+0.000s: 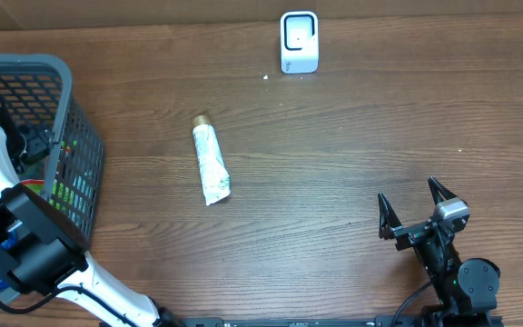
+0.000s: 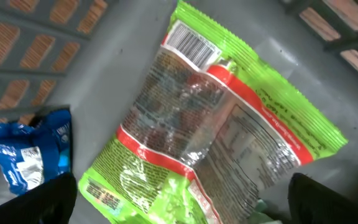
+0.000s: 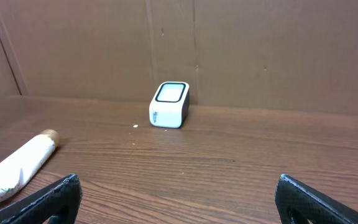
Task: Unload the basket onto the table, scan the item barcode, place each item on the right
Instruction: 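Reach into the basket toward the green candy bag with the left gripper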
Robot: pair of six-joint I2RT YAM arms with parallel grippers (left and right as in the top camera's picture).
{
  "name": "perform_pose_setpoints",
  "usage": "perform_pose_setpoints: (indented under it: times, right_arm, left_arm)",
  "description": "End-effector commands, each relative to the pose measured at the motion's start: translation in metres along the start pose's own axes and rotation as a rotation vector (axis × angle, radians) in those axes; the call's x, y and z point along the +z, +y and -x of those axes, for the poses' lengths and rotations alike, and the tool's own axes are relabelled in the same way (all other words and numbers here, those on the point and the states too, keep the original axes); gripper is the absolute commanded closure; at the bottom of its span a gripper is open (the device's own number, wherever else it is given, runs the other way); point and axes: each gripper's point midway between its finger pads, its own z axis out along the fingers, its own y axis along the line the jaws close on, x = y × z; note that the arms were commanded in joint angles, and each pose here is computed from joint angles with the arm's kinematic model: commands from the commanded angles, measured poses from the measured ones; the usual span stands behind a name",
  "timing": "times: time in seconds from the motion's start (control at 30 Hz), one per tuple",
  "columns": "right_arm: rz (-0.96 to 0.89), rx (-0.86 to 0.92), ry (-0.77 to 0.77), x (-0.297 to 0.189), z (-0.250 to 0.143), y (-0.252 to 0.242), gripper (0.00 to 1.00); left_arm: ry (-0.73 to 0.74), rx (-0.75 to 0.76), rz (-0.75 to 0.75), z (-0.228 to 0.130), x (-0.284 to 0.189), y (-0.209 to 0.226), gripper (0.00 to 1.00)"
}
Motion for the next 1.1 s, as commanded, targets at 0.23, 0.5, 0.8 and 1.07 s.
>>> perform_pose_setpoints:
  times: [0.23, 0.5, 0.8, 1.07]
  right_arm:
    - [0.002, 0.002, -0.004, 0.000, -0.002, 0.000, 0.00]
    - [0.001, 0.002, -0.004, 0.000, -0.002, 0.000, 0.00]
    - [0.002, 0.002, -0.004, 0.000, -0.002, 0.000, 0.00]
    - [0.002, 0.002, -0.004, 0.000, -0.002, 0.000, 0.00]
  left_arm:
    - [-0.026, 0.081, 0.017, 0.004, 0.018, 0.012, 0.00]
    - [-0.064, 0.190, -0.007, 0.003, 0.042, 0.003, 0.00]
    - [-0.027, 0.180, -0.067, -0.027, 0.077, -0.012, 0.18]
    - [0.031, 0.017, -0.118, -0.046, 0.083, -0.024, 0.96]
